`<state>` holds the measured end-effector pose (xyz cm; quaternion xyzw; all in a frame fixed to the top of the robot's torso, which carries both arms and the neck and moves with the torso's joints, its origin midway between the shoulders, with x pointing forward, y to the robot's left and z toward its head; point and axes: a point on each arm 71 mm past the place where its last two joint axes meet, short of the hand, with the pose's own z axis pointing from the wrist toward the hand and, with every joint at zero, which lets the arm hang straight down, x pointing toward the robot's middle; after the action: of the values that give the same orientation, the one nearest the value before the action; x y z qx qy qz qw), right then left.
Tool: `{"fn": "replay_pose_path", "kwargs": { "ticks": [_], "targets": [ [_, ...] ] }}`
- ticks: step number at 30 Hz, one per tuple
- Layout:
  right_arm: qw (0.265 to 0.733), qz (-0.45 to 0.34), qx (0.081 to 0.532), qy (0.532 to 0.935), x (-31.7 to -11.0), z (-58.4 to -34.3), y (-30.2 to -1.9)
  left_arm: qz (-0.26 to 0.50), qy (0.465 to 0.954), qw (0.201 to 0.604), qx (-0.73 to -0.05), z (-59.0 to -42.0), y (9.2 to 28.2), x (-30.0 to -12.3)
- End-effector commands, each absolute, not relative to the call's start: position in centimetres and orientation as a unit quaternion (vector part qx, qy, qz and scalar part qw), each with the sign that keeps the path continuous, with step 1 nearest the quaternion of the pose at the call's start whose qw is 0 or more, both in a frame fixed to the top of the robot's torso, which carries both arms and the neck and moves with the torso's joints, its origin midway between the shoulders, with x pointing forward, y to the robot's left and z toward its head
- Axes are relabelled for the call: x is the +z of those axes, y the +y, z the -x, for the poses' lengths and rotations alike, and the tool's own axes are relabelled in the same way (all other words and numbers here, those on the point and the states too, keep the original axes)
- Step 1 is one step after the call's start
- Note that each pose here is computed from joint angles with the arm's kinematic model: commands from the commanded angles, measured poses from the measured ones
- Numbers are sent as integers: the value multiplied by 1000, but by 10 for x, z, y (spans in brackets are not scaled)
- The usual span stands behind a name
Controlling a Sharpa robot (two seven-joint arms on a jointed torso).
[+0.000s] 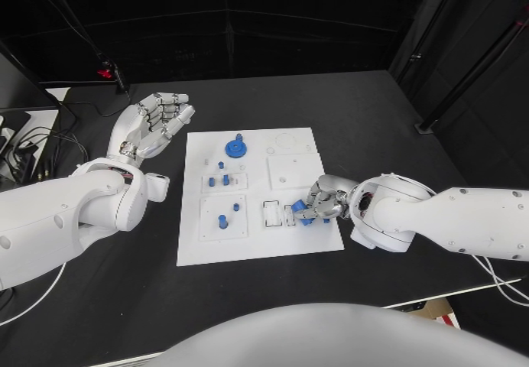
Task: Assemble the parts on the task board
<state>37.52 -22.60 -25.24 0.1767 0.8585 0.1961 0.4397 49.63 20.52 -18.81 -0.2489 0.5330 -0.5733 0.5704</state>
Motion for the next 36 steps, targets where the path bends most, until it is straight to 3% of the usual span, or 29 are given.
{"fn": "replay_pose_path", "kwargs": {
  "ticks": [1,23,36],
  "targets": [
    [417,-220,234,850,-255,-369,-225,220,504,578,-603,-493,203,-181],
    [437,-299,294,795,-241,-363,-238,221,506,577,-602,-494,203,-183],
    [367,-356,357,782,-236,-363,-231,222,507,577,-601,-495,203,-184]
  ]
}}
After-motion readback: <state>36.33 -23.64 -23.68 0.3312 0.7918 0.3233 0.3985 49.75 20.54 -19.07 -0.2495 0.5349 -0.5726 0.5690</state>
